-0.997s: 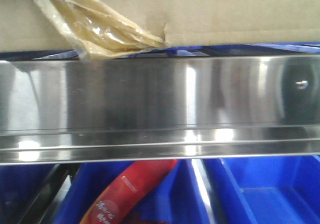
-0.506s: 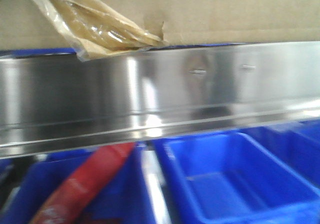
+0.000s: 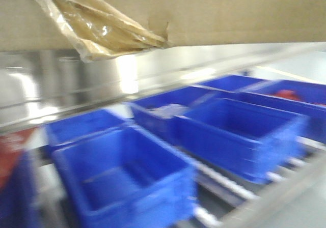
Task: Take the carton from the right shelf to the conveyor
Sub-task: 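Hold the carton in both grippers while driving toward the conveyor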
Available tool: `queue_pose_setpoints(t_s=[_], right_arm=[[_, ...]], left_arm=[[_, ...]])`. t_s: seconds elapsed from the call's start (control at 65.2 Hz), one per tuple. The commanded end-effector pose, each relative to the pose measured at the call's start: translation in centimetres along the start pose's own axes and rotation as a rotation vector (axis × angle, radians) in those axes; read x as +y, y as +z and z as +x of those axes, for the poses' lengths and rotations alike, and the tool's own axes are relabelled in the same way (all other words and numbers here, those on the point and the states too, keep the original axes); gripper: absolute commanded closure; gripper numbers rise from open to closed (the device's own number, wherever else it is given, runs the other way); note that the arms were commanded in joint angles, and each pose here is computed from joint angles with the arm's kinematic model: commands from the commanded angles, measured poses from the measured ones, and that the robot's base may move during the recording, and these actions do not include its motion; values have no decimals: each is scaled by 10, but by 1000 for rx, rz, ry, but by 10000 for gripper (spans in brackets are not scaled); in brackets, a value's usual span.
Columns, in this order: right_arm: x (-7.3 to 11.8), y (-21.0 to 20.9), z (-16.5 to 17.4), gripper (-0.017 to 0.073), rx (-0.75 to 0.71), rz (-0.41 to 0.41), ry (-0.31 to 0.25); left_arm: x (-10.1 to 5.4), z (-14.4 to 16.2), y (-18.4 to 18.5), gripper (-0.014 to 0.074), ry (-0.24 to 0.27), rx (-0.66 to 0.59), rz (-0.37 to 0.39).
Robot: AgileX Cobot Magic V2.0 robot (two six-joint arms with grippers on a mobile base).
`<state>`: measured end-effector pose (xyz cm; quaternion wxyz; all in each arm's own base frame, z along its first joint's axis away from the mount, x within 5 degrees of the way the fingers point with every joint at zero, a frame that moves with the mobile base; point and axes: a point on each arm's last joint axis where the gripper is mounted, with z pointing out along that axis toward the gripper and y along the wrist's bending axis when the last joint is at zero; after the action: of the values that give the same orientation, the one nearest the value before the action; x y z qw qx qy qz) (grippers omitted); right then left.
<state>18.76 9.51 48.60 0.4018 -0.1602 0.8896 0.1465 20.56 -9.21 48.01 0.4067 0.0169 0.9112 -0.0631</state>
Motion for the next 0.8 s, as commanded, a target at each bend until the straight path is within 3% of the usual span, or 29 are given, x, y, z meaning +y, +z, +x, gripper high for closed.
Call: queue_pose_setpoints(t_s=[0.0, 0.782], right_arm=[[1, -8, -2, 619, -53, -6, -21], [1, -8, -2, 619, -53, -6, -21]], left_arm=[[1, -4, -9, 611, 5, -55, 22], [1, -4, -9, 611, 5, -56, 20]])
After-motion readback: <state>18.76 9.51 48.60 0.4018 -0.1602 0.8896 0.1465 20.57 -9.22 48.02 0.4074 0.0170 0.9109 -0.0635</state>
